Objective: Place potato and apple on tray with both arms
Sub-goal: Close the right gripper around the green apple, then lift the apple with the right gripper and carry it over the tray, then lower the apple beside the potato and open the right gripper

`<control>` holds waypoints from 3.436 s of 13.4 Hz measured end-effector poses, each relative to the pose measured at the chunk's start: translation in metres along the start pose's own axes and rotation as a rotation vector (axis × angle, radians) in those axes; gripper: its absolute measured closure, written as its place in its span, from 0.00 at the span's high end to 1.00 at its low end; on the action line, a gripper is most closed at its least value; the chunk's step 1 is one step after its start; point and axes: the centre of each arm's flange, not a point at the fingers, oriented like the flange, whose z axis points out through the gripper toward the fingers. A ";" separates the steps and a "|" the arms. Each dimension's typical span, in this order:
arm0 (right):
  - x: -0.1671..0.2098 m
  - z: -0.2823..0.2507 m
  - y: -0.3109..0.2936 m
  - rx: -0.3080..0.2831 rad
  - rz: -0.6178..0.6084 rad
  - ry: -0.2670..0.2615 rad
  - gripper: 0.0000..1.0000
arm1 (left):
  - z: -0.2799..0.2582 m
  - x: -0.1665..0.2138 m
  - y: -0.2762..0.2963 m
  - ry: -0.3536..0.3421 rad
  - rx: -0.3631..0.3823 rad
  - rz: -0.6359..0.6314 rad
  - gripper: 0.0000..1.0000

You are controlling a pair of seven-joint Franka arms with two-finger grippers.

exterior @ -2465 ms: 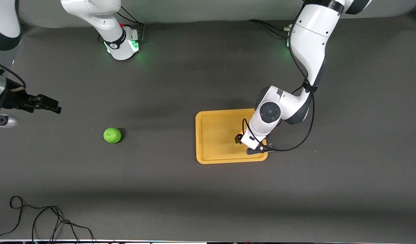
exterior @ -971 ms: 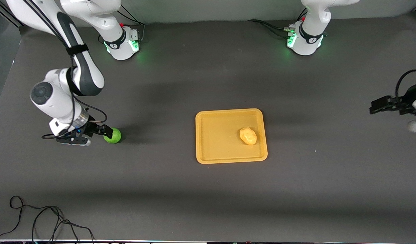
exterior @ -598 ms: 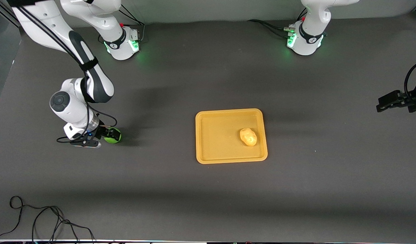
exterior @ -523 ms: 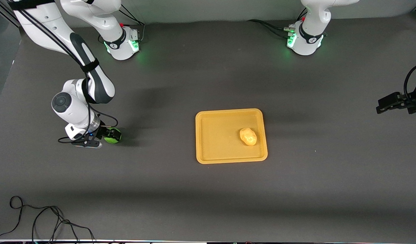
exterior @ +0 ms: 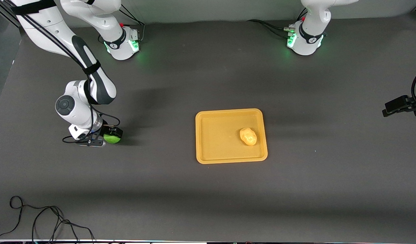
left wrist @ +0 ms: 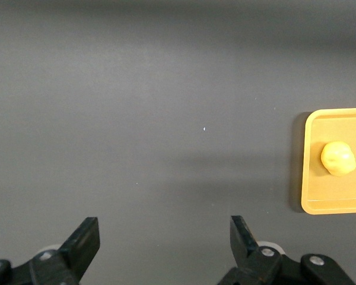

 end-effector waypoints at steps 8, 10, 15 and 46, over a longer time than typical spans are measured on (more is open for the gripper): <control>0.028 -0.090 0.001 0.003 -0.036 -0.045 0.78 | -0.003 0.003 0.006 0.025 0.002 0.015 0.98; 0.041 -0.179 -0.001 0.008 -0.040 -0.067 0.78 | -0.004 0.004 0.008 0.036 0.003 0.018 0.98; 0.052 -0.326 -0.040 0.029 -0.076 -0.016 0.78 | -0.008 -0.002 0.027 0.070 0.017 0.038 0.98; -0.051 -0.010 -0.539 0.001 0.047 0.064 0.78 | 0.006 -0.013 0.031 0.027 0.011 0.043 0.98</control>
